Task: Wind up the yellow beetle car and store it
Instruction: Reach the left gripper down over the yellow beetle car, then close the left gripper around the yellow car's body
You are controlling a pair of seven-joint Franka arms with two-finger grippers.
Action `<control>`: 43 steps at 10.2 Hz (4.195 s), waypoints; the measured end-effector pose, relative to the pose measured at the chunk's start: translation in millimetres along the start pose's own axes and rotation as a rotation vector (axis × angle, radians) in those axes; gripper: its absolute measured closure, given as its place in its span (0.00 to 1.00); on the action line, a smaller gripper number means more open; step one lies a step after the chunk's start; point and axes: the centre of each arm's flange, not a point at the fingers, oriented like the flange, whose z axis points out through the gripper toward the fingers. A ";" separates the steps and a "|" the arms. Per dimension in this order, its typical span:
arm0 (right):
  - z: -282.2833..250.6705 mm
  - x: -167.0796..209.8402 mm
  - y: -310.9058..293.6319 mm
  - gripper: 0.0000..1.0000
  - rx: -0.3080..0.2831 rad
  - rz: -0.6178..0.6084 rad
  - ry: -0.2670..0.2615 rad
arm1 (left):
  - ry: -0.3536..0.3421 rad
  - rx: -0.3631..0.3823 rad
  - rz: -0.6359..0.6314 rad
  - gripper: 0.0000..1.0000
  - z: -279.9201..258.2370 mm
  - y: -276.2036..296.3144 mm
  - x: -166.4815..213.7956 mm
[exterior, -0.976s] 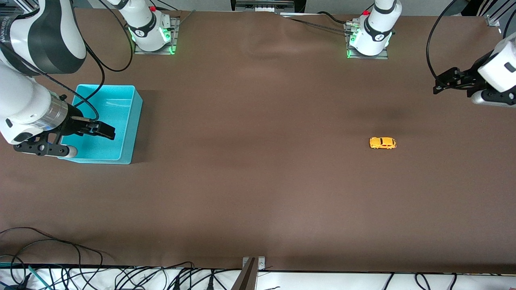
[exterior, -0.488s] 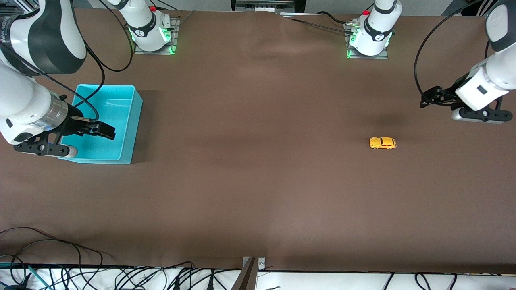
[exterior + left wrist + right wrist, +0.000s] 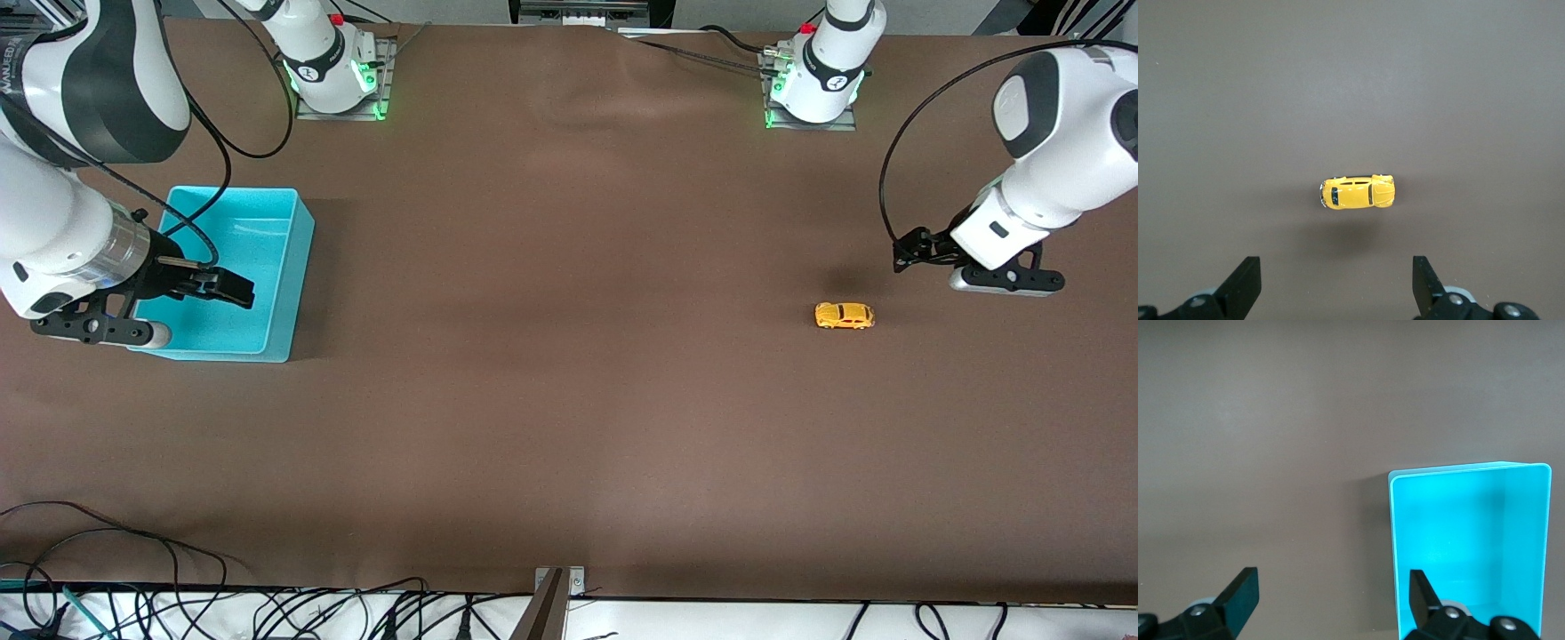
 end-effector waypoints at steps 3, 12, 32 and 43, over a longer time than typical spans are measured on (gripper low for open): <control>0.2 0.0 0.1 0.00 0.000 0.000 0.000 | 0.021 0.005 -0.005 0.00 45.3 -2.6 -3.2; 0.3 0.0 0.1 0.00 0.000 0.000 -0.001 | -0.031 0.007 0.333 0.00 151.7 7.1 6.0; 0.4 -0.2 -0.5 0.00 0.007 0.001 -0.003 | -0.049 -0.015 1.494 0.55 209.7 14.0 6.8; 0.4 -0.2 -0.5 0.00 0.007 0.001 -0.003 | -0.093 0.016 1.580 0.55 210.0 -90.0 -1.5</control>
